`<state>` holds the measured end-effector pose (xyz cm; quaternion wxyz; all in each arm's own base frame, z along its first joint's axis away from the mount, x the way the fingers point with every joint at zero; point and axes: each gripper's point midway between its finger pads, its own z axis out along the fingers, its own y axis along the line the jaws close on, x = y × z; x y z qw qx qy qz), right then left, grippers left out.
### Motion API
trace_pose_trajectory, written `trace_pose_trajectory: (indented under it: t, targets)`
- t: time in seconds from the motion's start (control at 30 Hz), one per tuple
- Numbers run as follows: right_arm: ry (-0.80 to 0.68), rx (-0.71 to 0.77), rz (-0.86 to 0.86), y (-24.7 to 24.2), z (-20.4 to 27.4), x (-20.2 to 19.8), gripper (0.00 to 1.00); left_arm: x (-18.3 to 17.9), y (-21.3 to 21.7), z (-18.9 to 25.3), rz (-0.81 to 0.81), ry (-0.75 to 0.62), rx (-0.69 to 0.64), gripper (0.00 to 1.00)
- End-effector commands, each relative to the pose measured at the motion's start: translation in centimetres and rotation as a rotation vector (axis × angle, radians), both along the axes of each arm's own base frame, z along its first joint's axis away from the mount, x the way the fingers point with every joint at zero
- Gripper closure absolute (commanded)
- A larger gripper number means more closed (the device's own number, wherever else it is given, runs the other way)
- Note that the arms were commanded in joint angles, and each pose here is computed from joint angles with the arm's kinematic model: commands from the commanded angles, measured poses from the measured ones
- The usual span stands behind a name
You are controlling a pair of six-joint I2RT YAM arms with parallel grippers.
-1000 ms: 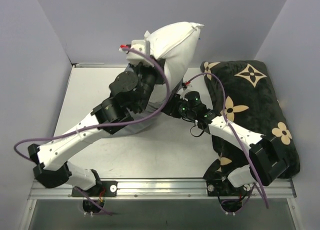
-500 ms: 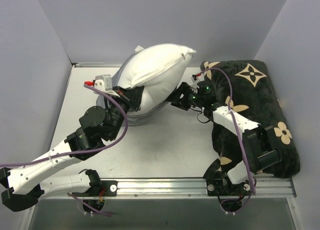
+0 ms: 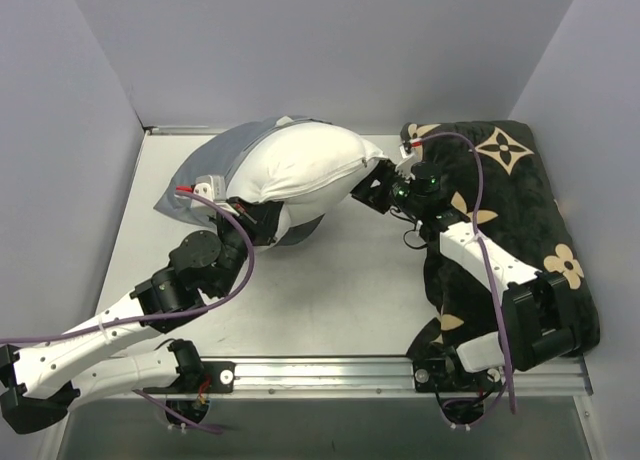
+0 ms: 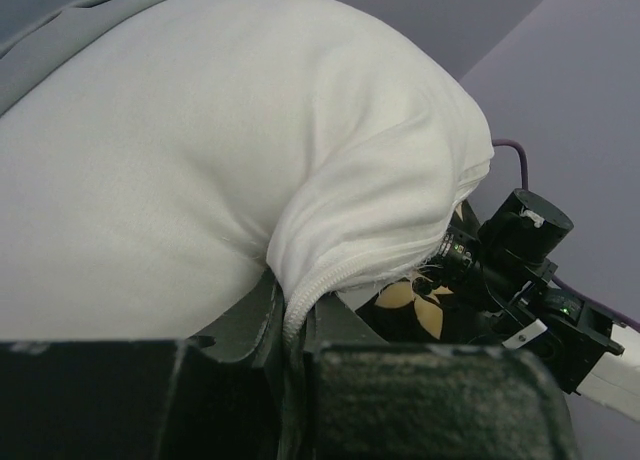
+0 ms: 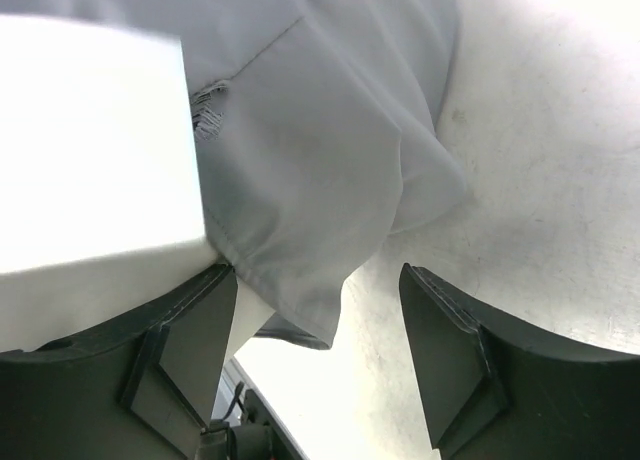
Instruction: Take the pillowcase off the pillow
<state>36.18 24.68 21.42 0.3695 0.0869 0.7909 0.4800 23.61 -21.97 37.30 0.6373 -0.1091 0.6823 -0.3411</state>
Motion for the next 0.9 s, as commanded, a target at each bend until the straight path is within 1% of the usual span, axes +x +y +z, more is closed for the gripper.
trace_pose_trajectory:
  t: [0.0, 0.07, 0.1, 0.13, 0.17, 0.23, 0.27, 0.33, 0.37, 0.43, 0.47, 0.5, 0.53, 0.57, 0.6, 0.63, 0.67, 0.7, 0.73, 0.77, 0.8, 0.83, 0.87]
  targets:
    - [-0.118, 0.059, -0.05, -0.4, 3.2, 0.6, 0.33, -0.5, 0.8, 2.5, -0.005, -0.019, -0.13, 1.0]
    - [-0.127, 0.065, -0.05, -0.2, 3.9, 1.5, 0.36, -1.0, 0.4, 3.0, -0.045, -0.021, -0.158, 1.0]
    - [-0.109, 0.057, -0.052, 0.0, 3.1, 2.1, 0.38, -1.2, 0.2, 2.4, -0.062, -0.004, -0.138, 1.0]
    - [-0.105, 0.056, -0.057, 0.1, 3.0, 2.6, 0.4, -1.6, -0.3, 2.4, -0.099, 0.0, -0.146, 1.0]
    - [-0.109, 0.062, -0.059, 0.4, 3.1, 3.5, 0.45, -1.8, -0.6, 2.3, -0.117, 0.005, -0.147, 1.0]
    - [-0.11, 0.079, -0.062, 0.7, 3.3, 4.4, 0.49, -2.5, -1.3, 1.7, -0.17, 0.026, -0.138, 1.0]
    - [-0.107, 0.078, -0.067, 0.9, 3.2, 5.1, 0.61, -2.8, -1.4, 1.6, -0.188, 0.03, -0.134, 1.0]
    - [-0.102, 0.072, -0.09, 0.7, 3.0, 6.1, 0.74, -3.6, -1.5, 1.0, -0.234, 0.05, -0.122, 1.0]
    - [-0.081, 0.057, -0.106, 0.5, 2.1, 6.6, 0.8, -4.0, -1.6, 0.8, -0.255, 0.054, -0.118, 1.0]
    - [-0.083, 0.041, -0.142, -0.3, 2.2, 8.0, 0.82, -5.2, -2.1, 0.6, -0.331, 0.056, -0.101, 1.0]
    - [-0.054, 0.026, -0.146, -0.5, 1.0, 8.8, 0.83, -5.7, -2.3, 0.6, -0.364, 0.059, -0.094, 1.0]
    - [-0.073, 0.032, -0.143, -0.4, 2.0, 9.7, 0.83, -6.7, -2.9, 0.5, -0.432, 0.063, -0.079, 1.0]
    - [-0.057, 0.023, -0.13, -0.4, 1.8, 10.3, 0.83, -7.3, -3.3, 0.4, -0.472, 0.065, -0.075, 1.0]
    - [-0.033, -0.007, -0.12, -0.2, 0.3, 11.2, 0.83, -7.8, -3.9, 0.0, -0.513, 0.074, -0.07, 1.0]
    - [-0.029, -0.023, -0.108, 0.1, 0.0, 11.7, 0.83, -8.4, -4.3, -0.2, -0.553, 0.076, -0.07, 1.0]
    - [-0.072, -0.021, -0.094, 0.6, 2.0, 12.9, 0.83, -9.5, -5.3, -0.7, -0.635, 0.091, -0.057, 1.0]
    - [-0.02, -0.057, -0.071, 1.0, -0.4, 13.4, 0.83, -10.1, -5.8, -0.9, -0.674, 0.094, -0.06, 1.0]
    - [-0.016, -0.066, -0.058, 1.3, -0.5, 14.1, 0.83, -10.6, -6.4, -2.2, -0.712, 0.121, -0.043, 1.0]
    - [-0.042, -0.064, -0.046, 1.7, 0.8, 15.1, 0.83, -11.4, -7.0, -3.0, -0.77, 0.143, -0.034, 1.0]
    - [0.01, -0.081, -0.003, 2.4, -1.5, 15.4, 0.82, -11.8, -7.4, -3.5, -0.797, 0.156, -0.036, 1.0]
    - [0.019, -0.089, 0.024, 2.9, -2.2, 15.8, 0.81, -12.5, -7.8, -4.7, -0.84, 0.184, -0.032, 1.0]
    - [-0.004, -0.081, 0.045, 3.5, -1.0, 16.6, 0.81, -12.7, -7.9, -5.2, -0.85, 0.195, -0.033, 1.0]
    - [0.066, -0.103, 0.067, 3.8, -4.1, 16.7, 0.81, -12.8, -8.1, -5.3, -0.862, 0.191, -0.046, 1.0]
